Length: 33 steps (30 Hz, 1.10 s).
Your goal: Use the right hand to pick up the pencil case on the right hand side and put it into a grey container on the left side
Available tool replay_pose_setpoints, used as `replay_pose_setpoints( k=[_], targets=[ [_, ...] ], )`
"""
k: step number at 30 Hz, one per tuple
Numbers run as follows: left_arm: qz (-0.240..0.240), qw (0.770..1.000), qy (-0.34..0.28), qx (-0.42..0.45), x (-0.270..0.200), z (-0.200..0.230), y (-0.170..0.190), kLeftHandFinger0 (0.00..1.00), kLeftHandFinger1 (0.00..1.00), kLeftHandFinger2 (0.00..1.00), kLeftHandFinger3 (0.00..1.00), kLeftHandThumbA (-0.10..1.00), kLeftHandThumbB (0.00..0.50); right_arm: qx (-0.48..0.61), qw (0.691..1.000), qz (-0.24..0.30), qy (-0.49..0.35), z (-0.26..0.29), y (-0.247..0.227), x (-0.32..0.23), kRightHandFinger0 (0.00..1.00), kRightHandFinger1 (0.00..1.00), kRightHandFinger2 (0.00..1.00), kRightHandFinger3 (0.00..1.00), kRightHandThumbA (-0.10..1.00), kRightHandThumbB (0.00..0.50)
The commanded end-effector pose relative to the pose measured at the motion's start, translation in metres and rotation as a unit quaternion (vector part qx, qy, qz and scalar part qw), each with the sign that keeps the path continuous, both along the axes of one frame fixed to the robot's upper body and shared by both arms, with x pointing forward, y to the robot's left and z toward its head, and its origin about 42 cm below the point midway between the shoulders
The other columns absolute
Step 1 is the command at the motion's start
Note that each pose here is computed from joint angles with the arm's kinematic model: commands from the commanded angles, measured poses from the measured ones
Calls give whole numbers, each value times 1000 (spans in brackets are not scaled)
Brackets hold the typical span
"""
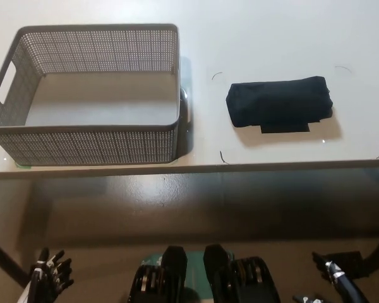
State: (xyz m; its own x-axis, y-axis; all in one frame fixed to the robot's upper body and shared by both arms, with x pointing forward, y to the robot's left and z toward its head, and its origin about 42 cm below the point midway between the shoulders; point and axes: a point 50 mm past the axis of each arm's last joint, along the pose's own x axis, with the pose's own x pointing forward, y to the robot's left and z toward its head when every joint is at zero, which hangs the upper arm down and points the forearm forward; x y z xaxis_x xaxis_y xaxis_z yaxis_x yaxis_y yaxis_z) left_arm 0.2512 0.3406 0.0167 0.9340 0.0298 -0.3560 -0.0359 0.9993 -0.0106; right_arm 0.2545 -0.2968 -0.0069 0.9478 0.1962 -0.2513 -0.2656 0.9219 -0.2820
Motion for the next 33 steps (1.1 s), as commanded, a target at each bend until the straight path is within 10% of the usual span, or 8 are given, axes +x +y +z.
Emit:
replay_pose_setpoints(
  k=[1, 15, 22, 33],
  targets=[
    [-12, 997, -46, 53, 11, 13, 9, 1000, 1000, 1000, 1000, 1000, 245, 21, 990, -24, -135, 55, -7, -1, 1000, 1000, 1000, 1000, 873, 239],
    [-18, 996, -52, 70, 16, 18, 8, 1000, 1000, 1000, 1000, 1000, 265, -37, 946, -42, -320, 166, -7, -31, 1000, 1000, 1000, 1000, 891, 243],
    [-30, 992, -68, 104, 19, 21, 5, 1000, 1000, 1000, 1000, 1000, 331, -86, 924, -21, -373, 218, -18, -33, 1000, 1000, 1000, 1000, 941, 415],
    [-34, 991, -68, 109, 11, 17, 4, 1000, 1000, 1000, 1000, 1000, 362, -209, 879, -22, -427, 305, -38, 6, 1000, 1000, 1000, 1000, 1000, 449]
  ],
)
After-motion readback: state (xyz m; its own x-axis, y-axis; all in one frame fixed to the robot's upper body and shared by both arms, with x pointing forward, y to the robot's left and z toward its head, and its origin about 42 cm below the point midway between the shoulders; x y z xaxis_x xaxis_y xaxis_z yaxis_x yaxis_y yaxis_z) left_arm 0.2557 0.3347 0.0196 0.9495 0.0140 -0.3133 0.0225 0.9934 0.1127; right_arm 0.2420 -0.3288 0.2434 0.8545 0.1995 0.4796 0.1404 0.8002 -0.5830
